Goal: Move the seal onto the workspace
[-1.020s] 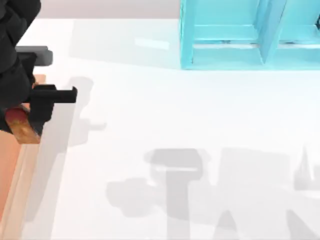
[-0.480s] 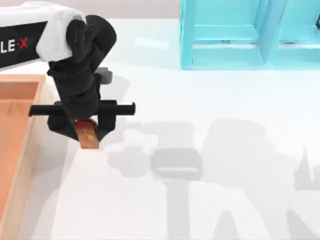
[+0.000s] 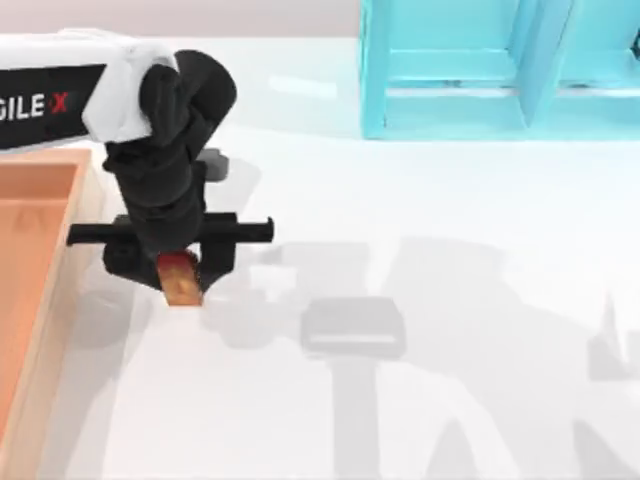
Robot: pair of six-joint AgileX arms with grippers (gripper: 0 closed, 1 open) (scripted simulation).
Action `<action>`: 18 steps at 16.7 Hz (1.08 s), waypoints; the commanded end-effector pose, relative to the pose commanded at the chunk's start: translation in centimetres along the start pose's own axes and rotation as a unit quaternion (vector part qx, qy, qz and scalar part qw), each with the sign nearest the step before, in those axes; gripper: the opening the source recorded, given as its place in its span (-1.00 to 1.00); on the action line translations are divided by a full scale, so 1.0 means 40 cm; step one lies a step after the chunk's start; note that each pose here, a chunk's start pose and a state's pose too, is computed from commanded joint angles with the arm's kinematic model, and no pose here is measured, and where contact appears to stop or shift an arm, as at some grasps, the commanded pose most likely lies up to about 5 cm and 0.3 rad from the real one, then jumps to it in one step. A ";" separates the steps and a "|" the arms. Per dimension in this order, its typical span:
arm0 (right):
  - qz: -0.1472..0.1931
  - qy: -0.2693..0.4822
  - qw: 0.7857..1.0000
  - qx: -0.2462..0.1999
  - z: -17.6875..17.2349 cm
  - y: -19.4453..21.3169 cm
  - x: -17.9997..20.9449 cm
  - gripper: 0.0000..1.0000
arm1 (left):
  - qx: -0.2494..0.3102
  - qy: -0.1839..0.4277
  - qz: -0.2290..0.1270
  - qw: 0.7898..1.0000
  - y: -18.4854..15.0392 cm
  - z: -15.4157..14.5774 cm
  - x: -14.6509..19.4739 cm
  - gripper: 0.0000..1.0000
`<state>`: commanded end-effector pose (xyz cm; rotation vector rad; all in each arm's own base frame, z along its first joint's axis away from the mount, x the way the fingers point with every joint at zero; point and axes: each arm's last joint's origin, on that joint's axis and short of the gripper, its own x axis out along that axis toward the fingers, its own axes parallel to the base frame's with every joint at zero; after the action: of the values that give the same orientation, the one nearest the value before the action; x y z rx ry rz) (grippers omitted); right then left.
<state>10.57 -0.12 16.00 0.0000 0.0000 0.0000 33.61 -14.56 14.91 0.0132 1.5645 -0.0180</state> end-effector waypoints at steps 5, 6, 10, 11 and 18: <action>0.000 0.000 1.000 0.000 0.000 0.000 0.000 1.00 | 0.000 0.002 0.001 1.000 -0.001 -0.002 0.056 -1.00; 0.000 0.000 1.000 0.000 0.000 0.000 0.000 1.00 | 0.000 0.002 0.001 1.000 -0.001 -0.002 0.056 -1.00; 0.000 0.000 1.000 0.000 0.000 0.000 0.000 1.00 | 0.000 0.002 0.001 1.000 -0.001 -0.002 0.056 -0.55; 0.000 0.000 1.000 0.000 0.000 0.000 0.000 1.00 | 0.000 0.002 0.001 1.000 -0.001 -0.002 0.056 -0.40; 0.000 0.000 1.000 0.000 0.000 0.000 0.000 1.00 | 0.000 0.002 0.001 1.000 -0.001 -0.002 0.056 0.66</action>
<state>10.57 -0.12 16.00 0.0000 0.0000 0.0000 33.53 -14.62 12.66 0.0158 1.5687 -0.0169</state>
